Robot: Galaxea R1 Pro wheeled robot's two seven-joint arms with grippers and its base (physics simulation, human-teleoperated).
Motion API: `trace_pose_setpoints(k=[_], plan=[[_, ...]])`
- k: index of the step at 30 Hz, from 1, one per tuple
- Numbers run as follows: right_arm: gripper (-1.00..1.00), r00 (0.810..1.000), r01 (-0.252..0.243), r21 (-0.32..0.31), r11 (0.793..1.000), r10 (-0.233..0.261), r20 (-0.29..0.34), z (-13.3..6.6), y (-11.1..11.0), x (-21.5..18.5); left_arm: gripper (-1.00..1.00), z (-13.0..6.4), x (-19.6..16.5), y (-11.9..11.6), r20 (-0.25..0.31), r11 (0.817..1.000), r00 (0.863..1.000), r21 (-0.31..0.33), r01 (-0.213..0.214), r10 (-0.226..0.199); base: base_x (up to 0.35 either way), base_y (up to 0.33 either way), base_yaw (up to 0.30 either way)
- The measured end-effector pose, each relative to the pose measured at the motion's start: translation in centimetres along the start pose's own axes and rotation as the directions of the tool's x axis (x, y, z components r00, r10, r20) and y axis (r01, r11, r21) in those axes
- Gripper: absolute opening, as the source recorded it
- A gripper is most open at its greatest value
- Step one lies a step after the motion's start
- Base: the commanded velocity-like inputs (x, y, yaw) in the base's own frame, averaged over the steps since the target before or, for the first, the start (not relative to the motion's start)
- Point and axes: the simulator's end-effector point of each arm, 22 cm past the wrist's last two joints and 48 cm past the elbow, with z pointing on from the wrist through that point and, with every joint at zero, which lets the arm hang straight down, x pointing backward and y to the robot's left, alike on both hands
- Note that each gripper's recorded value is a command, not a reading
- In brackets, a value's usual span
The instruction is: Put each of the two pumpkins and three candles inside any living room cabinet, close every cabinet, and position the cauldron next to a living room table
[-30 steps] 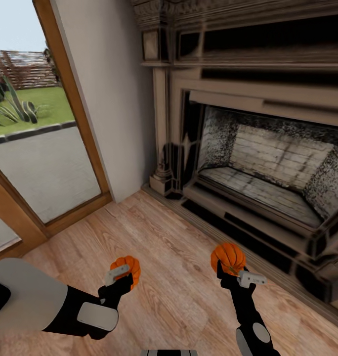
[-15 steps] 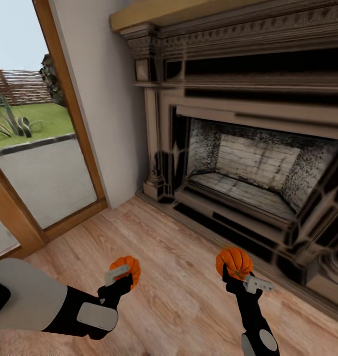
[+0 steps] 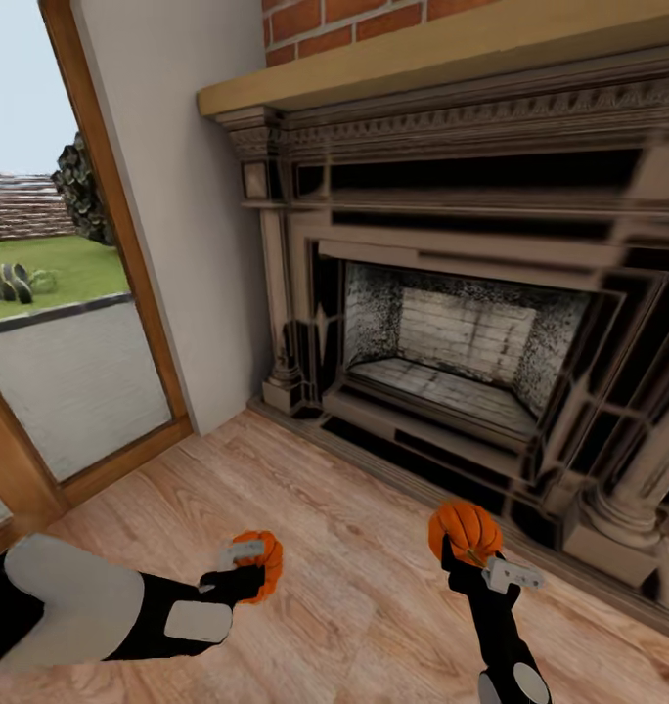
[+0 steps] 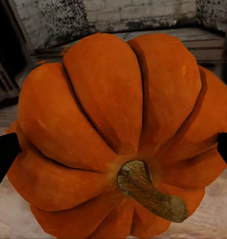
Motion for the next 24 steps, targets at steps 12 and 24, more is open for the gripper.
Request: trace_pose_setpoints(k=[12,24], plan=[[-1.0,1.0,0.006,0.059,0.998,-0.005,-0.024,-4.3,-3.2,3.5,-1.0,-0.4,11.8,7.1,0.062,0.979,0.998,-0.201,0.039,-0.027,0.0,0.0,-0.059],[-1.0,0.989,0.088,0.065,0.994,-0.096,0.117,-5.5,-4.2,1.8,-1.0,-3.6,11.8,8.5,0.278,0.969,0.956,-0.196,0.151,-0.092,0.0,0.0,0.0]])
